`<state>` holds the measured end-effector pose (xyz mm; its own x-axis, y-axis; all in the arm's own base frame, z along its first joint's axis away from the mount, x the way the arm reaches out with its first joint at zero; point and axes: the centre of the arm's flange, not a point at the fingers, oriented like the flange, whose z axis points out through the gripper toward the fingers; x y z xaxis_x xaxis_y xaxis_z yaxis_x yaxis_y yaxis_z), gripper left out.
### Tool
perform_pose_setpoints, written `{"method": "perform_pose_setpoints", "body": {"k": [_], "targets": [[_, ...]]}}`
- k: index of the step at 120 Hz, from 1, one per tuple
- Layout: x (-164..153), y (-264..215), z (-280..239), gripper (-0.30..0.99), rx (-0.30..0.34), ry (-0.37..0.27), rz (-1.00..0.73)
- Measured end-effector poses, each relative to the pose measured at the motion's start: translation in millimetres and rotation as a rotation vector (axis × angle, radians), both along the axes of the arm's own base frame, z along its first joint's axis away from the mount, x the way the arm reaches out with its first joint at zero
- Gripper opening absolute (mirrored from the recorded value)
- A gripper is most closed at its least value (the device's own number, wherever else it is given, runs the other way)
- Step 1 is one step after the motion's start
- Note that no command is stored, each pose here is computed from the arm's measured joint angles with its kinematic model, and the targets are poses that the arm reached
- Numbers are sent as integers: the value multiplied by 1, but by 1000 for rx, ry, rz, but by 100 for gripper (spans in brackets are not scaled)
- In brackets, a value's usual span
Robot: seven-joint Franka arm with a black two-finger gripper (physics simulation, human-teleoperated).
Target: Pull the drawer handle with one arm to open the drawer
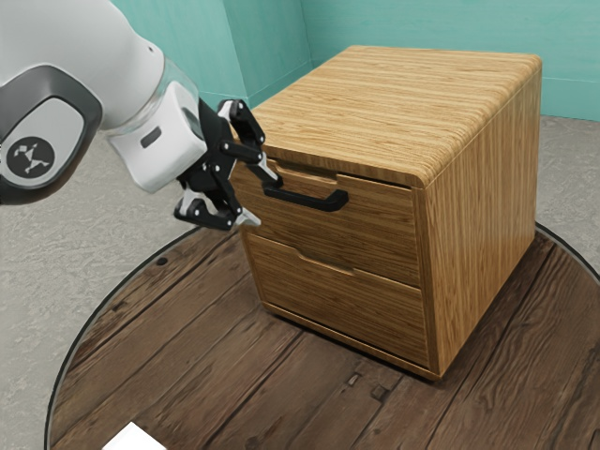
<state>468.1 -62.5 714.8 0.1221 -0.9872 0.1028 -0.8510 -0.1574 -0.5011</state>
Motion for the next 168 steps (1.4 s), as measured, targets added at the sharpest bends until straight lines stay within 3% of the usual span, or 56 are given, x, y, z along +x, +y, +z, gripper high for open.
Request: {"method": "perform_pose_setpoints", "body": {"k": [34, 91, 168], "targets": [[16, 14, -9, 28, 23, -23, -44], [45, 5, -36, 24, 21, 4, -101], [56, 15, -44, 21, 36, 4, -103]]}}
